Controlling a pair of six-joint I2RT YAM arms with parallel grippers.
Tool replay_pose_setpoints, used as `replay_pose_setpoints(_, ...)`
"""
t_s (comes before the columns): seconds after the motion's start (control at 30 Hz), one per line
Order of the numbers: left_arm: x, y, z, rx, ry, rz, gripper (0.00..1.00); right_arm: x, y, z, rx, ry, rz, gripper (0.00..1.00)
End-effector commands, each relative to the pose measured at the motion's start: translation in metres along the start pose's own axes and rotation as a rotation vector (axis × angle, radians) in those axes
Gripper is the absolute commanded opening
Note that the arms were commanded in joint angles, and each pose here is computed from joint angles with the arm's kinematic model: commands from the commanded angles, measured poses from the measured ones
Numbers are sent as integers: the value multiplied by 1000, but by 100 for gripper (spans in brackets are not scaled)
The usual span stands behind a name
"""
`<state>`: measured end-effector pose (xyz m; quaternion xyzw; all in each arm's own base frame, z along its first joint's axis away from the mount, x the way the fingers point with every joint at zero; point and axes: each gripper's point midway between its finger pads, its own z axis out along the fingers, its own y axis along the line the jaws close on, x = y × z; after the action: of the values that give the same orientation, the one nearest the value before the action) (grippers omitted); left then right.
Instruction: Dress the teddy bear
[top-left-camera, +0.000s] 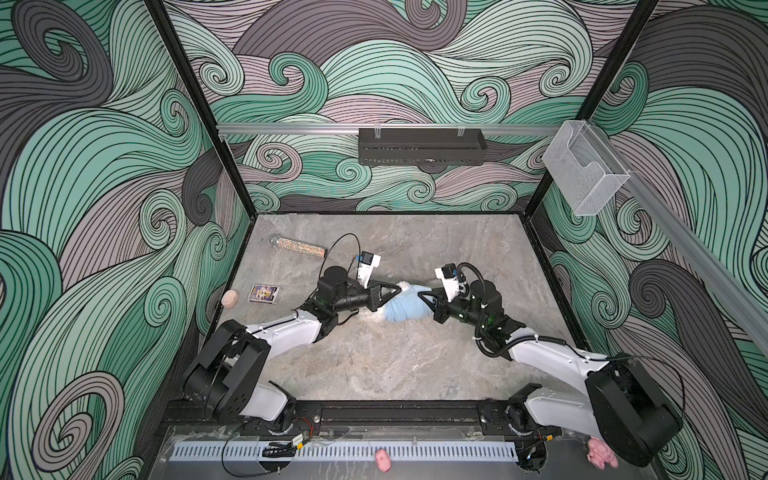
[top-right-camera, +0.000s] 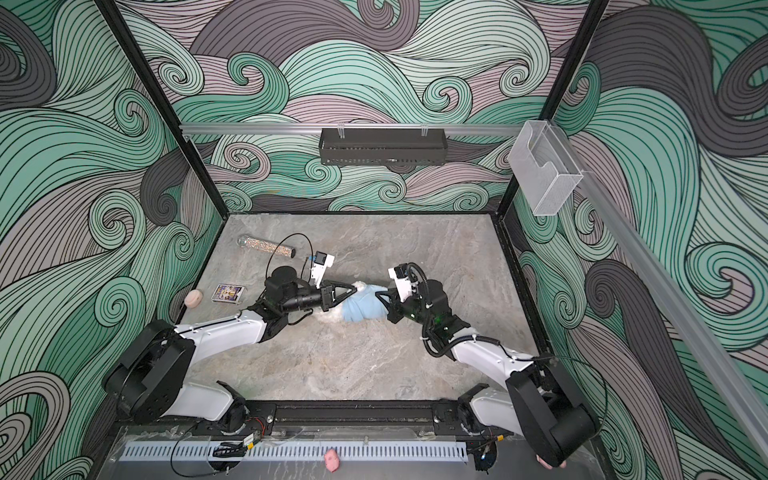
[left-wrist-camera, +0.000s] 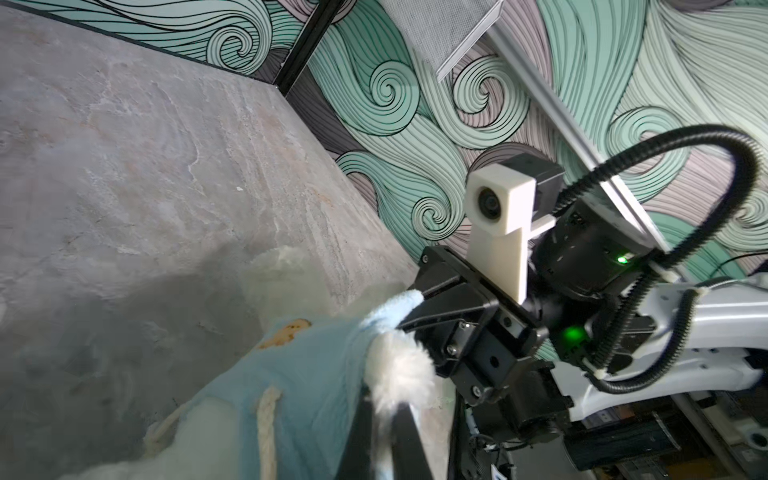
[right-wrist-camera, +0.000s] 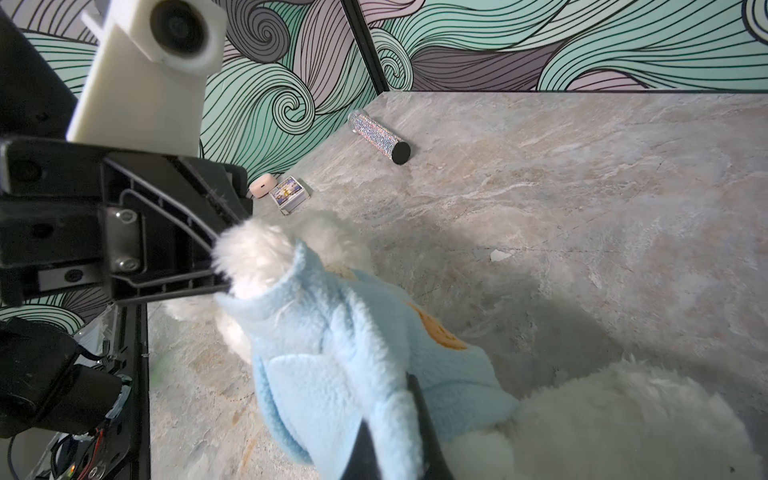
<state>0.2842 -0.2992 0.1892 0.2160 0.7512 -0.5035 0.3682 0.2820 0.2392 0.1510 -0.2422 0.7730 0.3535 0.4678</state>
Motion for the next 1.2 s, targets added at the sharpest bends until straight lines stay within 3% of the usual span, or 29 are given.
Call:
replay_pose_setpoints(0.0, 23, 4, -9, -157, 216, 275, 4, 9, -19, -10, 67, 12, -23, 0)
replay_pose_setpoints(0.17, 35, 12, -15, -222, 370, 386, 28, 9, 2, -11, -48, 24, -92, 0)
replay_pose_setpoints(0.3, 21, -2, -18, -204, 357, 505, 35, 10, 8, -13, -77, 24, -116, 0)
replay_pose_setpoints(0.5, 6, -33, -7, -102, 349, 700, 35, 11, 8, -11, -81, 26, -115, 0)
replay_pose_setpoints(0.67, 2, -47, 7, -53, 399, 810, 28, 11, 7, -10, -80, 25, -104, 0)
replay_pose_setpoints(1.17, 12, -27, 37, -34, 543, 795, 25, 15, 4, -10, -64, 34, -110, 0)
